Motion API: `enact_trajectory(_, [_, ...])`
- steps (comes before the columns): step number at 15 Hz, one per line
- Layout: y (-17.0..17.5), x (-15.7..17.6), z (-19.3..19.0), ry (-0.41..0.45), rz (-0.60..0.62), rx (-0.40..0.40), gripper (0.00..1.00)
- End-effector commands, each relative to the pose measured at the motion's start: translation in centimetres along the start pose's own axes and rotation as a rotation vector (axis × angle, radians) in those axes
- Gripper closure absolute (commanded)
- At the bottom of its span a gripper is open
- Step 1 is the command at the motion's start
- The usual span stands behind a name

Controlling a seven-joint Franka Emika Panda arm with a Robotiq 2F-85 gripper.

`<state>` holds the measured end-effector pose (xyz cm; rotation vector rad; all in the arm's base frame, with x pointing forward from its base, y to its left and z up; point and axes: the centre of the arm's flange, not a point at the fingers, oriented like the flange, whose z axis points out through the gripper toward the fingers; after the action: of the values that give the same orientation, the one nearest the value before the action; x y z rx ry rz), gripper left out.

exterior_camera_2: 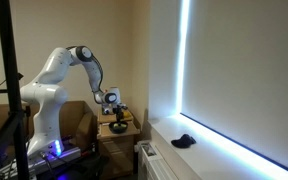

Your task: Use the yellow sponge to wipe the black bowl

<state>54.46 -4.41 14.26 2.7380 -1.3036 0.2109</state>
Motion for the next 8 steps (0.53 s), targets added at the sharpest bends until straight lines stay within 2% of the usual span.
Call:
enact_trajectory(1, [0.1, -0.2, 0.3, 0.098, -0.044, -0.007, 0.97])
enact_trajectory(3, [-0.1, -0.2, 0.9, 0.056, -0.003, 0.076, 0.97])
enact_trajectory(4, [-0.3, -0.3, 1.3, 0.009, 0.032, 0.136, 0.97])
enact_trajectory(8, [-0.9, -1.4, 2.6, -0.118, 0.147, 0.285, 0.97])
